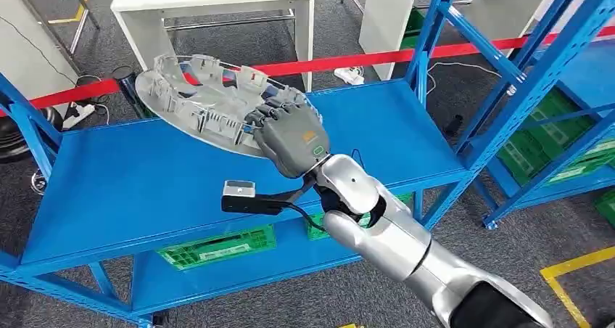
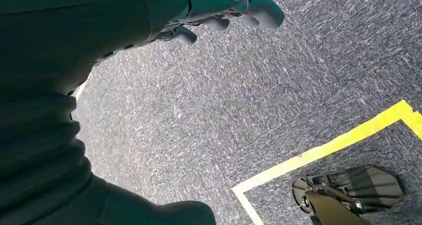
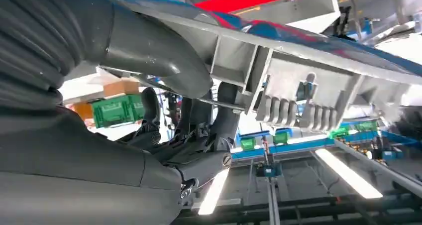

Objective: Take the parts from the cabinet and place them on the table.

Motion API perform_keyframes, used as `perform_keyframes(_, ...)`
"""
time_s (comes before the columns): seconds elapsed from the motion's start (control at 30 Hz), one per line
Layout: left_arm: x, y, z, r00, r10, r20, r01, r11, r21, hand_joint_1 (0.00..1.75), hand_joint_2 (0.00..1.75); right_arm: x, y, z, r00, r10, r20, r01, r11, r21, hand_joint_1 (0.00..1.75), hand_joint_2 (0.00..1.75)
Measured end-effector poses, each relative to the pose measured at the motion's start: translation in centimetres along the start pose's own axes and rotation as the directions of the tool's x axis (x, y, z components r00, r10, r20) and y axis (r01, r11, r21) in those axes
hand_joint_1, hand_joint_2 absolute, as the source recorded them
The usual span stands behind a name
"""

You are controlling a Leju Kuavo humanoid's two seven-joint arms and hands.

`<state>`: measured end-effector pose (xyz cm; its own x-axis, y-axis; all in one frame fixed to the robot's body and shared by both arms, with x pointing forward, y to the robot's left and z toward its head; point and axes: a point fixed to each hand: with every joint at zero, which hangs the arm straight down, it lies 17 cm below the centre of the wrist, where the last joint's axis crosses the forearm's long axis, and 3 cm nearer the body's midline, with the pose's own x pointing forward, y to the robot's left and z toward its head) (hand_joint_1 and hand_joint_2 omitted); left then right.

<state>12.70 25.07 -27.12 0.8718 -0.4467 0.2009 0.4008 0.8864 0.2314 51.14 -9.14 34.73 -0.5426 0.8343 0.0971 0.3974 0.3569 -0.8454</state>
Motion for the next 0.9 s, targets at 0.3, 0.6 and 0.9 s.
perform_keyframes(0.3,0.5,0.0,0.0,1.000,-0.006,0.013,0.006,1.000,0.000,0.00,1.75,0.2,0.2,0.1,1.000,0.012,0.015,-0.012,1.000,0.006,1.75,1.75)
perform_keyframes(0.6,0.9,0.0,0.0,1.000,-0.005,0.023,0.005,1.000,0.000,0.00,1.75,0.3,0.5,0.2,1.000,0.015,0.021,-0.015,1.000,0.011,1.75,1.75)
perform_keyframes(0.9,1.5,-0.1,0.0,1.000,-0.005,0.027,0.005,1.000,-0.001,0.00,1.75,0.1,0.6,-0.1,1.000,0.023,0.017,-0.024,0.999,0.025,1.75,1.75)
